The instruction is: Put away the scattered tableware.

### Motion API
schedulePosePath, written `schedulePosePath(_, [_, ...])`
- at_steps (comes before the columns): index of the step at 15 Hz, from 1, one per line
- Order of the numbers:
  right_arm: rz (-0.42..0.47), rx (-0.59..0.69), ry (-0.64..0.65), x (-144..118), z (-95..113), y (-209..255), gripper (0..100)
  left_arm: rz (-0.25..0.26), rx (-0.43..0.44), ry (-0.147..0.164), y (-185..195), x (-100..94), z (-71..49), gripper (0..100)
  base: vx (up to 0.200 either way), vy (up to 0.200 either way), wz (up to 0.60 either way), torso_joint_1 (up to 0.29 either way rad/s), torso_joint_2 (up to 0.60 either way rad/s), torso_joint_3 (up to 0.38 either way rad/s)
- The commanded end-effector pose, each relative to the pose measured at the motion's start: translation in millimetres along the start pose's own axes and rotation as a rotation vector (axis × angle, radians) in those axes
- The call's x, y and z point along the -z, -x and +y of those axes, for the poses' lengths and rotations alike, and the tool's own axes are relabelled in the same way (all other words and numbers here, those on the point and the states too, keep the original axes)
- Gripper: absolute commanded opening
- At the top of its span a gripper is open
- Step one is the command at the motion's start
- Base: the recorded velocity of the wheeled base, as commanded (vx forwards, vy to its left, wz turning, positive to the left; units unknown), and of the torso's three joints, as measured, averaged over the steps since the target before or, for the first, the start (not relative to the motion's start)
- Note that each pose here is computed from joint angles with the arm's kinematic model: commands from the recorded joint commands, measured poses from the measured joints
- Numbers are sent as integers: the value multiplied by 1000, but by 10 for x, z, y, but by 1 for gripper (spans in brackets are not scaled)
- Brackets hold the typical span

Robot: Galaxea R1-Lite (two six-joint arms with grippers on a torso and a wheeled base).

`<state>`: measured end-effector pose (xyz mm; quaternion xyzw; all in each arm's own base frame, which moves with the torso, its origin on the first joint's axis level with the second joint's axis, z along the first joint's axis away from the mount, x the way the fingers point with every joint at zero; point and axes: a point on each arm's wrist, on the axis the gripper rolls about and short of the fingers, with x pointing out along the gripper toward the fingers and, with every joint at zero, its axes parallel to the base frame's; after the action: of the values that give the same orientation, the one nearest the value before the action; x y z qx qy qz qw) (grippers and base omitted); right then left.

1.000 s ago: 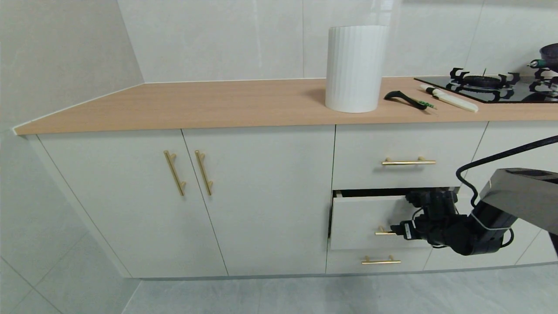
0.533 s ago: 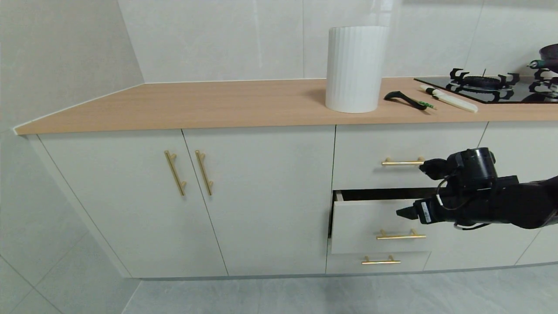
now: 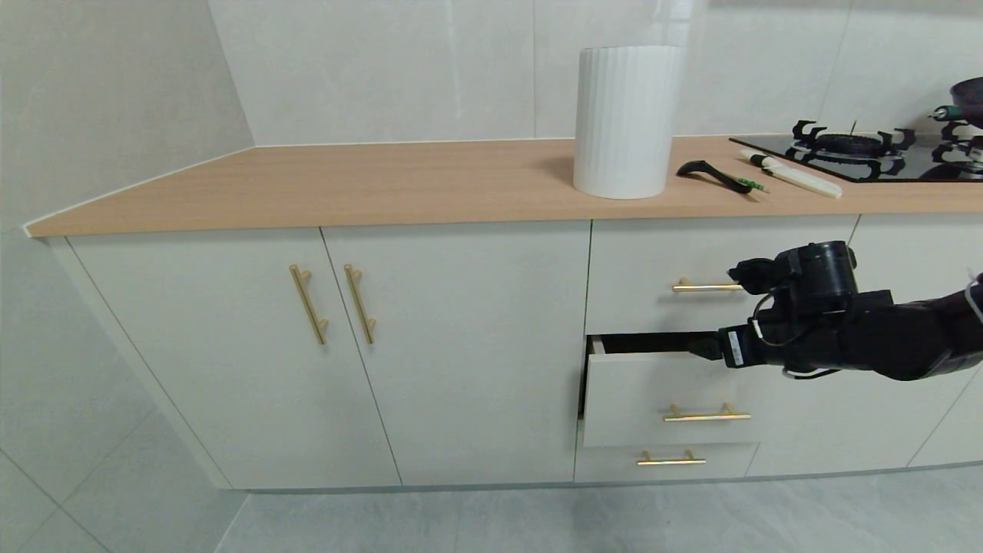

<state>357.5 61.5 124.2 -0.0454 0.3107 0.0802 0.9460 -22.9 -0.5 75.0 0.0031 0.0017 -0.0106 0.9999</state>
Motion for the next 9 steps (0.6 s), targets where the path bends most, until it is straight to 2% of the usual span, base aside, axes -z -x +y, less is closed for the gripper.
schedulePosePath(1, [32, 16, -32, 71, 4, -257, 100, 1, -1, 0, -1, 0, 0, 100, 0, 0, 0, 0, 0, 0])
schedulePosePath(4, [25, 106, -68, 105, -11, -498, 100, 1, 0, 0, -1, 0, 0, 100, 0, 0, 0, 0, 0, 0])
schedulePosePath(9, [-7, 121, -71, 208, -14, -743, 100, 1, 0, 0, -1, 0, 0, 100, 0, 0, 0, 0, 0, 0])
